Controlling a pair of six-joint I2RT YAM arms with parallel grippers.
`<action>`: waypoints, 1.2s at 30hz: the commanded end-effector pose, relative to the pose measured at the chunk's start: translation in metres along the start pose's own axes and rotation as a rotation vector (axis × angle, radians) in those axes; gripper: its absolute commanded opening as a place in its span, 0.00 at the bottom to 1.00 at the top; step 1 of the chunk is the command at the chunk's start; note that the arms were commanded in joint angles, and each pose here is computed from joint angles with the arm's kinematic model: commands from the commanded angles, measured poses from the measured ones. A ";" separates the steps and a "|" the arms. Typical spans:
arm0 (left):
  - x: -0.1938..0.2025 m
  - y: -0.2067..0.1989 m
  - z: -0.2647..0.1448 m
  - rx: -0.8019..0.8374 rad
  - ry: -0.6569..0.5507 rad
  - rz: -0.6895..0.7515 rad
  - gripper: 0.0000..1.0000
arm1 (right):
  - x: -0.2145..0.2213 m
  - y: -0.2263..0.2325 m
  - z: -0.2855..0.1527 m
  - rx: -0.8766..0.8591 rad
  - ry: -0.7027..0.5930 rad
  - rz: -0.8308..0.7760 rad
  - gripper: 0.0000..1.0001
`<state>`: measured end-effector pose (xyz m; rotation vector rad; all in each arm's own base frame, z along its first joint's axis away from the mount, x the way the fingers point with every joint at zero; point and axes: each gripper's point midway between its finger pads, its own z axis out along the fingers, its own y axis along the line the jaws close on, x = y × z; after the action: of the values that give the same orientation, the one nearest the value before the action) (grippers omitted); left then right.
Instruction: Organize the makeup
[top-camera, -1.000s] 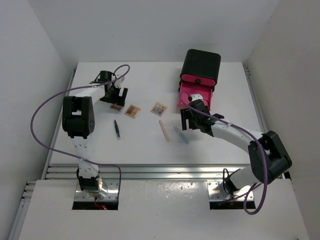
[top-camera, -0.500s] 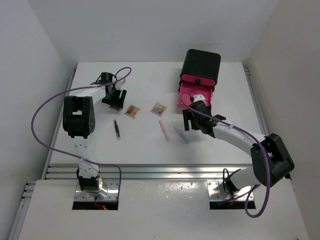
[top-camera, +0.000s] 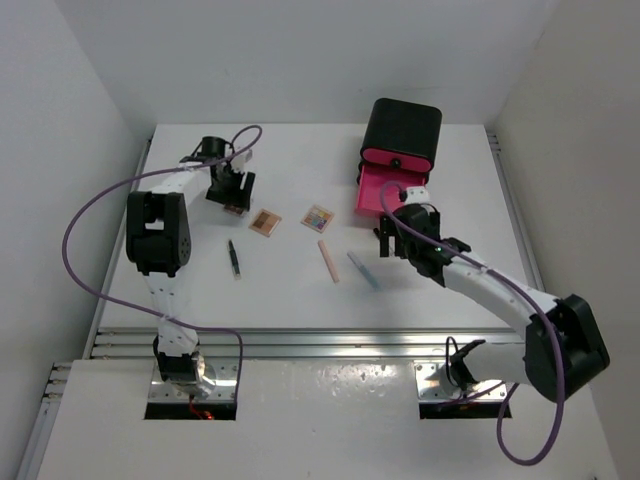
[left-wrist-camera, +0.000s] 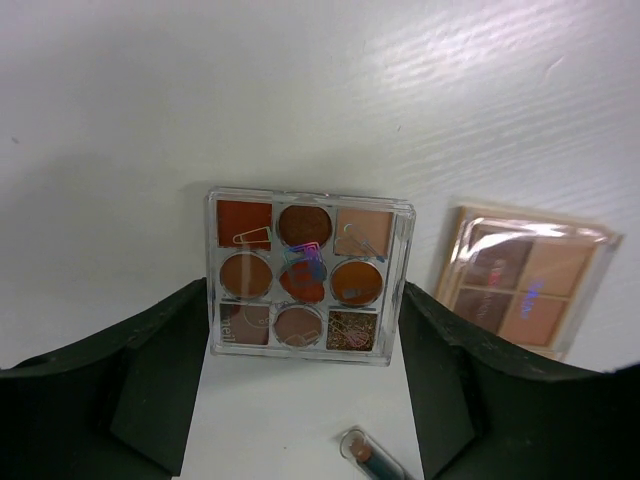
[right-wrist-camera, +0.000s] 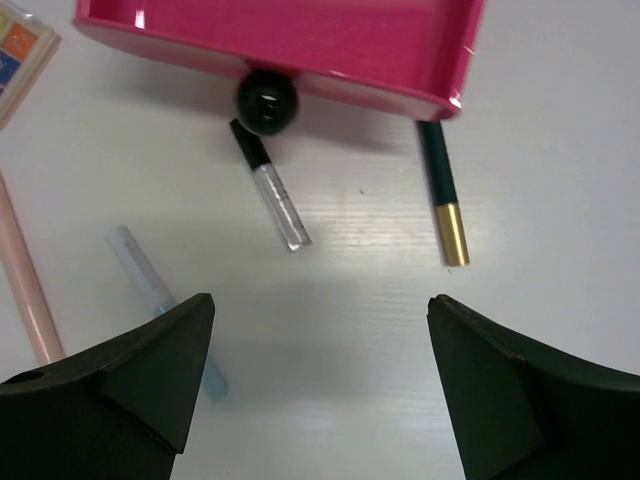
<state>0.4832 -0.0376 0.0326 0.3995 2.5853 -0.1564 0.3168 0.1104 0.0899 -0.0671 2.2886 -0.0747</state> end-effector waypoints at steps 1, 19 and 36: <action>-0.081 -0.024 -0.061 0.002 -0.215 0.014 0.17 | 0.023 -0.034 -0.009 0.122 -0.004 0.121 0.88; -0.203 -0.363 -0.111 0.252 -0.583 0.142 0.18 | 0.058 -0.109 -0.054 0.349 0.023 0.346 0.86; -0.182 -0.403 -0.035 0.197 -0.562 -0.040 0.45 | 0.062 -0.122 -0.073 0.362 -0.003 0.307 0.86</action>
<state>0.4826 -0.4468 0.1462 0.3733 2.1174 -0.4315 0.2242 -0.0066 0.0988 0.4660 2.2368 -0.2843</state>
